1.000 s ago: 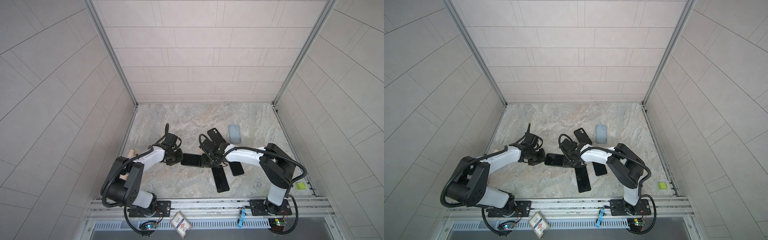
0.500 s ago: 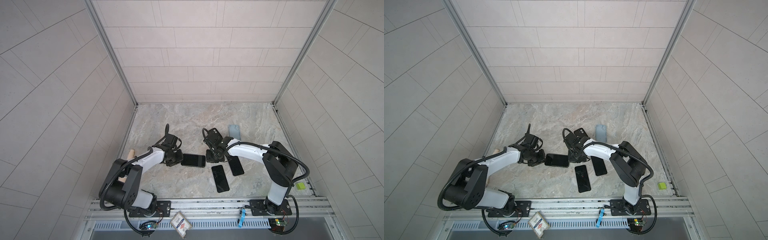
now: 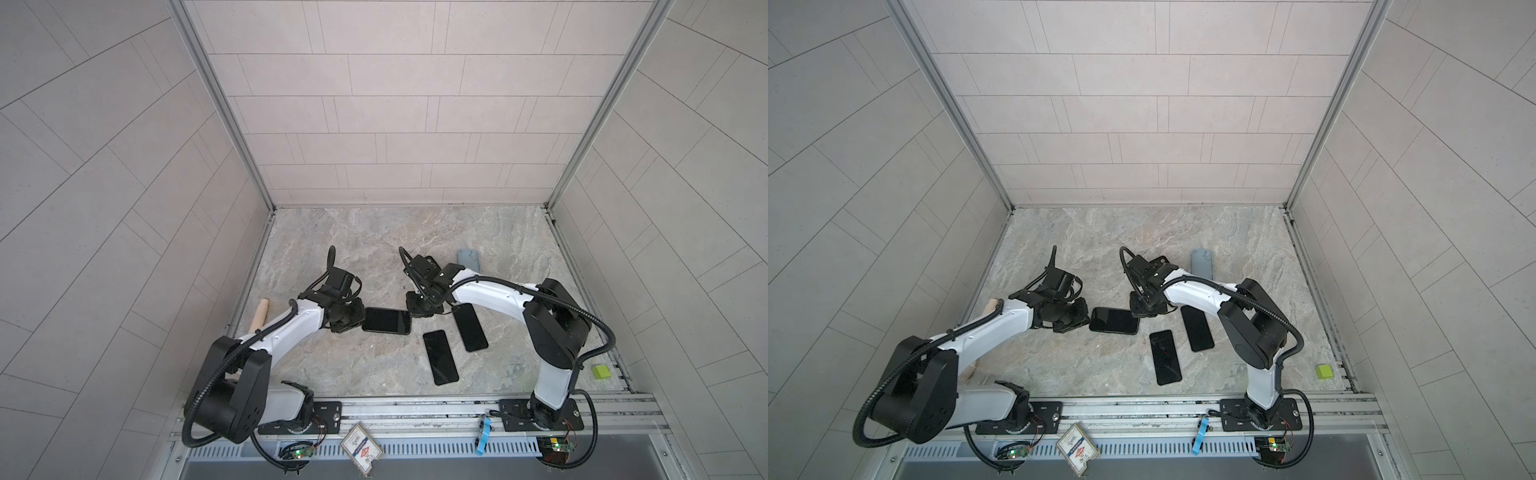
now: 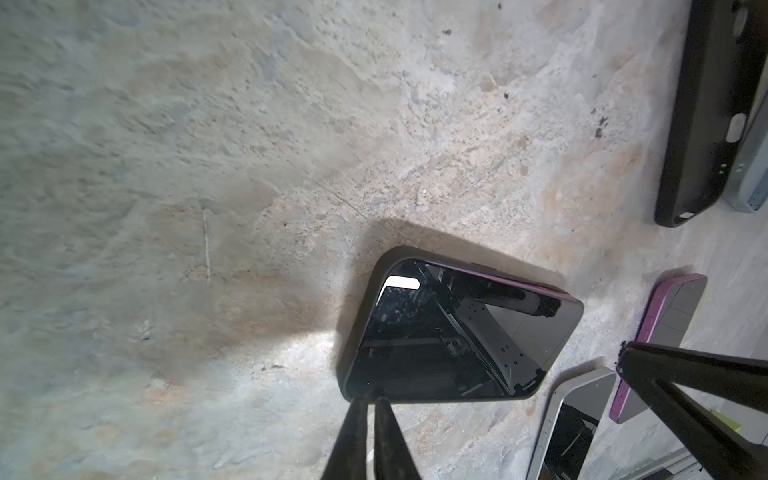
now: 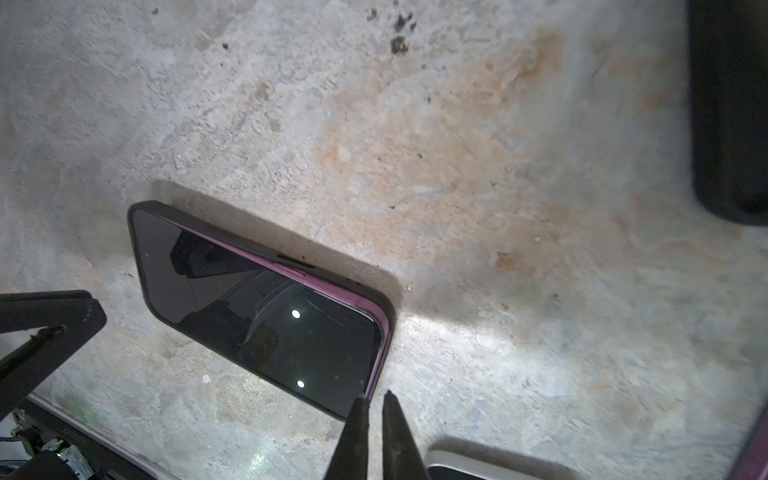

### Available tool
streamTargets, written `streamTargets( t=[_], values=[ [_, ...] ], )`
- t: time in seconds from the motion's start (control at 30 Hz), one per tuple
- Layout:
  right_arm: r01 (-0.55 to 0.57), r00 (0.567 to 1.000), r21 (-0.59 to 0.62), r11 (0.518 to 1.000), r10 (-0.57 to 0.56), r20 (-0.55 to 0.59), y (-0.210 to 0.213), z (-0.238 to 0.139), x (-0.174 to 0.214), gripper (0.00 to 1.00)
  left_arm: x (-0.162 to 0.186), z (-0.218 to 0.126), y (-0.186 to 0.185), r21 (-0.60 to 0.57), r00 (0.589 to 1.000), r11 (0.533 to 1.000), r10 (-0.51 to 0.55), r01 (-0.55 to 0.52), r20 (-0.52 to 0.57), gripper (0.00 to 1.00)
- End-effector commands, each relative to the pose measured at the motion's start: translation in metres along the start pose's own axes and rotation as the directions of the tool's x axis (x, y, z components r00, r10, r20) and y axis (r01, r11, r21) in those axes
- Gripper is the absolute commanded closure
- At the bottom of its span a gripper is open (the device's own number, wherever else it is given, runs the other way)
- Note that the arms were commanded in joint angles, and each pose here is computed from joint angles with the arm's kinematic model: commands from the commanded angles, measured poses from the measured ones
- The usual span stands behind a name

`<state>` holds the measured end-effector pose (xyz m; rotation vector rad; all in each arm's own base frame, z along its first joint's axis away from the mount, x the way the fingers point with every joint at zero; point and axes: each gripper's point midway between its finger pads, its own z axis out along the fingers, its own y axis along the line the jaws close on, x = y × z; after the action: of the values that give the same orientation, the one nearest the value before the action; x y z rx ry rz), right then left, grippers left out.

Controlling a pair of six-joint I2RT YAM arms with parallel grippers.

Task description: Put the phone into the phone case

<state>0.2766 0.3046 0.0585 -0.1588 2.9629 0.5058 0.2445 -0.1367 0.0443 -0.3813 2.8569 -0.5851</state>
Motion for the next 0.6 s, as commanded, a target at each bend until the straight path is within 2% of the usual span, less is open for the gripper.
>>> streamTargets(
  t=[0.0,0.57],
  values=[
    [0.016,1.000,0.017,1.000,-0.015,-0.021,-0.004,0.000,0.000,0.87,0.001,0.001,0.001,-0.020,1.000,1.000,-0.004,0.004,-0.011,0.87],
    [0.017,0.998,0.009,1.000,-0.016,-0.060,-0.010,0.018,-0.010,0.86,0.006,0.016,0.005,-0.023,0.999,0.999,-0.023,0.022,-0.047,0.87]
  ],
)
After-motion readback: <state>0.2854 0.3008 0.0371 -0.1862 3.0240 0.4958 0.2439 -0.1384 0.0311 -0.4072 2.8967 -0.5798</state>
